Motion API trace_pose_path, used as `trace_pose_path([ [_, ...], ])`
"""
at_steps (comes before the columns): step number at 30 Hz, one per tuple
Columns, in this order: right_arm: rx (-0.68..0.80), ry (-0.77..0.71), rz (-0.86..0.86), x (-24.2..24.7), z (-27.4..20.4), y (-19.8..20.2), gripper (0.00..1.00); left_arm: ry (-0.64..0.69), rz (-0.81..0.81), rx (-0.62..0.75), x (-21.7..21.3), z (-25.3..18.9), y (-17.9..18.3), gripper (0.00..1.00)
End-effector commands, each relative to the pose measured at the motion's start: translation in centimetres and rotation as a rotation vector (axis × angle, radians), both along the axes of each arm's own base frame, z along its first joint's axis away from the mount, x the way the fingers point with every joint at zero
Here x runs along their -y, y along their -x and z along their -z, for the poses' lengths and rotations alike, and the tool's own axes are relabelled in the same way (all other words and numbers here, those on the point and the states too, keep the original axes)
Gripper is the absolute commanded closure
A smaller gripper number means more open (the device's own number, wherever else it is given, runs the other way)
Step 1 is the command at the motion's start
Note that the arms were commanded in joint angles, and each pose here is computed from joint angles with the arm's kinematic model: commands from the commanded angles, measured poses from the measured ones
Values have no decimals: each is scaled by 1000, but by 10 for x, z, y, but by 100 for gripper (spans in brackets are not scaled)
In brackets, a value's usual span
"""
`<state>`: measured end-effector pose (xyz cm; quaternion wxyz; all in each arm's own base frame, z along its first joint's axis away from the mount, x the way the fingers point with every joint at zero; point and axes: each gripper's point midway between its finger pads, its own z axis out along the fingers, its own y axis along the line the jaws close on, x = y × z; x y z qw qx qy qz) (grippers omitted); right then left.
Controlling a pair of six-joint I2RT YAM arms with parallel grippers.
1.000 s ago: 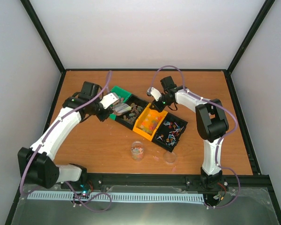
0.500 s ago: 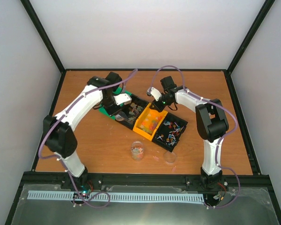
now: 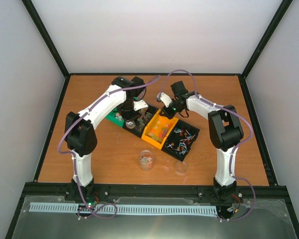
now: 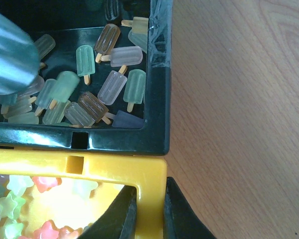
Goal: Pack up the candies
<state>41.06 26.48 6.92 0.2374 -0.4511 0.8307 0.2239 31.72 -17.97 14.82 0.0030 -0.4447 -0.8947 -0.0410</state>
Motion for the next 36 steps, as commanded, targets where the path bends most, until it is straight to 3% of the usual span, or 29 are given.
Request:
trace_pose_path([
  [1,37,-15,38,2,-10,-7,97,-55,-83,21,-12,21,-2,99],
  [10,30,-31,4,0,-9,2,97,23,-141,40,5,66,-12,99],
  [22,42,-60,-62,-3,-7,13,97,207,-11,64,37,112,-17,99],
  [29,40,-75,-76,-4,-8,19,97,384,-28,151,54,113,-14,99],
  [36,46,-39,-59,2,-5,17,97,473,5,170,53,90,-4,99],
])
